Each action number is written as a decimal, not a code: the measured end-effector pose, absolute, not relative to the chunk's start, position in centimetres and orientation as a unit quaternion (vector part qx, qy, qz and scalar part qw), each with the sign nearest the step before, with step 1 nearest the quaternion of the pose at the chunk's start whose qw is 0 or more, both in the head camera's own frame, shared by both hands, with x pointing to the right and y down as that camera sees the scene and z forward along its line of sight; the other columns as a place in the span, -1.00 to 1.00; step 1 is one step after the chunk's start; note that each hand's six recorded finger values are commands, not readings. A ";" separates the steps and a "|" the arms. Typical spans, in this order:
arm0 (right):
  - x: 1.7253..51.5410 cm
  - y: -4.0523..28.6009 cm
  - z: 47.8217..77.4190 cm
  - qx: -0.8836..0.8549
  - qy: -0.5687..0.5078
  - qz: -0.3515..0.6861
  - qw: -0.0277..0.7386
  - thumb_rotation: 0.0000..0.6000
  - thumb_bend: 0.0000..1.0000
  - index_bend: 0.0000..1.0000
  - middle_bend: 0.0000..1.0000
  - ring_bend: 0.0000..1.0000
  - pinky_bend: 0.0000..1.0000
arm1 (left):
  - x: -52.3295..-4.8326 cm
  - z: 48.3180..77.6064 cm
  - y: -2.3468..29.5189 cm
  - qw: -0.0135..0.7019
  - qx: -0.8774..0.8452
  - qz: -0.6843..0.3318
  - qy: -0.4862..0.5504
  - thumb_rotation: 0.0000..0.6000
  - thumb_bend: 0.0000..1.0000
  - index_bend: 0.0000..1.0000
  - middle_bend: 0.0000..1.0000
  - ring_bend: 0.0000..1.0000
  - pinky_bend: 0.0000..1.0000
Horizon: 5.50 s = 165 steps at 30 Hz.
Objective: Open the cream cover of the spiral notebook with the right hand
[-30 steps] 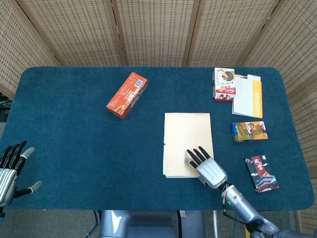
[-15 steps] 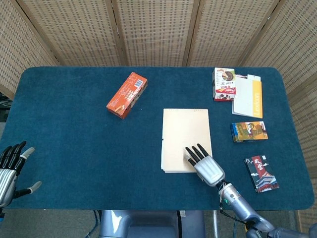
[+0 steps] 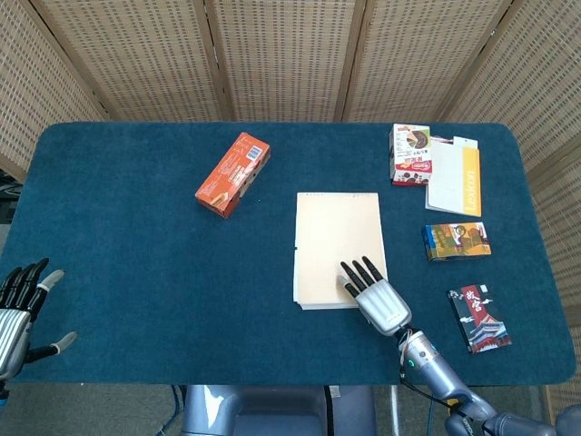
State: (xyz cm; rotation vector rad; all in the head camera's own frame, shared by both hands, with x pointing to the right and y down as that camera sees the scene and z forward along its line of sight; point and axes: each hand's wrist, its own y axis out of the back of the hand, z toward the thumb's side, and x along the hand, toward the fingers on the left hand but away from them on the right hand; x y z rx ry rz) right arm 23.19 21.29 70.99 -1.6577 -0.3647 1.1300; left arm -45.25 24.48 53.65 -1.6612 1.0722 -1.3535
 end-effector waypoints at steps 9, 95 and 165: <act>22.1 20.0 71.6 -0.683 -0.173 0.470 0.531 1.00 0.09 -0.72 -0.97 -1.00 -0.98 | -45.3 53.7 24.4 0.362 -0.646 -0.527 0.418 1.00 -1.00 -1.00 -1.00 -1.00 -1.00; 27.4 25.6 61.8 -0.800 -0.098 0.263 0.530 1.00 0.19 0.43 0.46 0.21 -0.25 | -45.3 53.2 24.8 0.363 -0.651 -0.519 0.418 1.00 -1.00 -1.00 -1.00 -1.00 -1.00; 32.2 2.1 63.2 -0.710 -0.393 0.457 0.363 1.00 0.24 0.43 0.46 0.21 -0.25 | -45.4 55.2 22.4 0.344 -0.640 -0.550 0.413 1.00 -1.00 -1.00 -1.00 -1.00 -1.00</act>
